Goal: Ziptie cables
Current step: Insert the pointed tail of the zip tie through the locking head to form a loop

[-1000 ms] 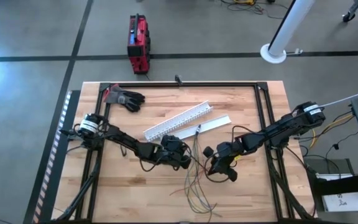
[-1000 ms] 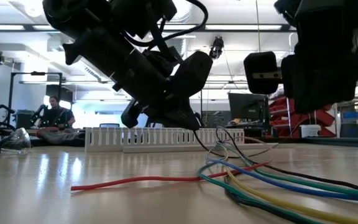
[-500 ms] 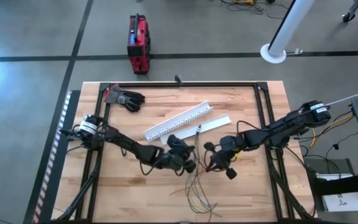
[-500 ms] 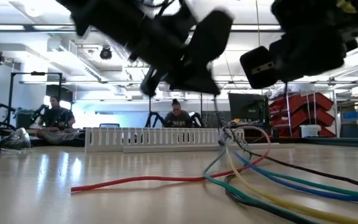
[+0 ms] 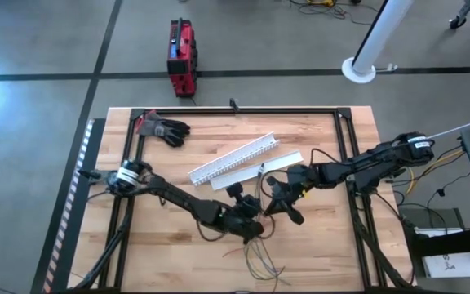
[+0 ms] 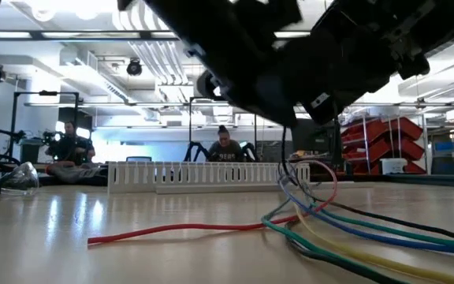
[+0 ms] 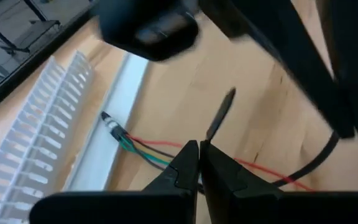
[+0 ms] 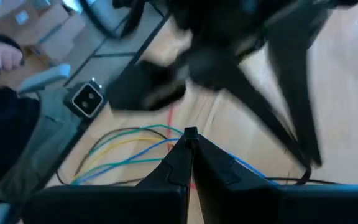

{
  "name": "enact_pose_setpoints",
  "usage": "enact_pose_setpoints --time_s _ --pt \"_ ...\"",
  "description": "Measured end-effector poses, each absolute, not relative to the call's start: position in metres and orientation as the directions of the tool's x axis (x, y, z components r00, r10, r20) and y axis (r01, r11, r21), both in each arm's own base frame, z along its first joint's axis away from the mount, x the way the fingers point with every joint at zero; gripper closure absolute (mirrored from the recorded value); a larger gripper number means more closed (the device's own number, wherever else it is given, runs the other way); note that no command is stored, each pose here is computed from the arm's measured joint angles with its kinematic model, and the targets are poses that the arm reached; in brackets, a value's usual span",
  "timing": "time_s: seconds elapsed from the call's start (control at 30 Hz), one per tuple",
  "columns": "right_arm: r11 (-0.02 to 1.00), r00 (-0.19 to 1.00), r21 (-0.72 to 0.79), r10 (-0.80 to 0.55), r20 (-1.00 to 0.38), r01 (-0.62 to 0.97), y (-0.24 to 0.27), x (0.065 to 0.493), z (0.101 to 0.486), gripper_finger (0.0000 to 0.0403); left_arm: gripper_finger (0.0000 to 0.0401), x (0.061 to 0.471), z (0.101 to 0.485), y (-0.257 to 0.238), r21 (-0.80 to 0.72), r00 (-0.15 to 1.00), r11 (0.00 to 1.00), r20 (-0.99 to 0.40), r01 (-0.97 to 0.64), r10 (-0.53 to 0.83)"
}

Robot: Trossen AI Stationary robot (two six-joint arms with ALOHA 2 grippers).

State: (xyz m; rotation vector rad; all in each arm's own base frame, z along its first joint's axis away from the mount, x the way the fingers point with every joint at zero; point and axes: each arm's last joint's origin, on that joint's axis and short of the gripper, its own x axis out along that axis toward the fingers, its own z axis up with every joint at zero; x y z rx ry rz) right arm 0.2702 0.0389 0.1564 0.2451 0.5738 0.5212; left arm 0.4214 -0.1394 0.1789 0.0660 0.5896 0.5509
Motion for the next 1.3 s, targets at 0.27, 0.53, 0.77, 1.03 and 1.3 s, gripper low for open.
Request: enact_pose_setpoints --time_s 0.27,0.53,0.77,1.03,1.3 --pt "0.804 0.678 0.469 0.575 -0.459 -0.365 0.032 0.269 0.153 0.0403 0.0401 0.449 0.169 -0.161 0.53 0.605 0.738 -0.443 -0.418 0.661" --pt "0.79 0.667 0.487 0.594 -0.451 -0.374 0.033 0.268 0.154 0.0403 0.0401 0.454 0.165 -0.171 0.648 0.57 0.687 -0.443 -0.33 0.692" --pt "0.774 0.657 0.498 0.613 -0.438 -0.391 0.032 0.268 0.155 0.0403 0.0401 0.448 0.168 -0.181 0.761 0.569 0.587 -0.362 -0.277 0.738" --pt "0.775 0.65 0.443 0.625 -0.432 -0.451 0.033 0.268 0.155 0.0403 0.0401 0.449 0.167 -0.178 0.796 0.568 0.562 -0.36 -0.227 0.74" --pt "0.779 0.655 0.419 0.622 -0.429 -0.466 0.031 0.269 0.155 0.0403 0.0401 0.453 0.169 -0.175 0.797 0.573 0.558 -0.352 -0.232 0.74"
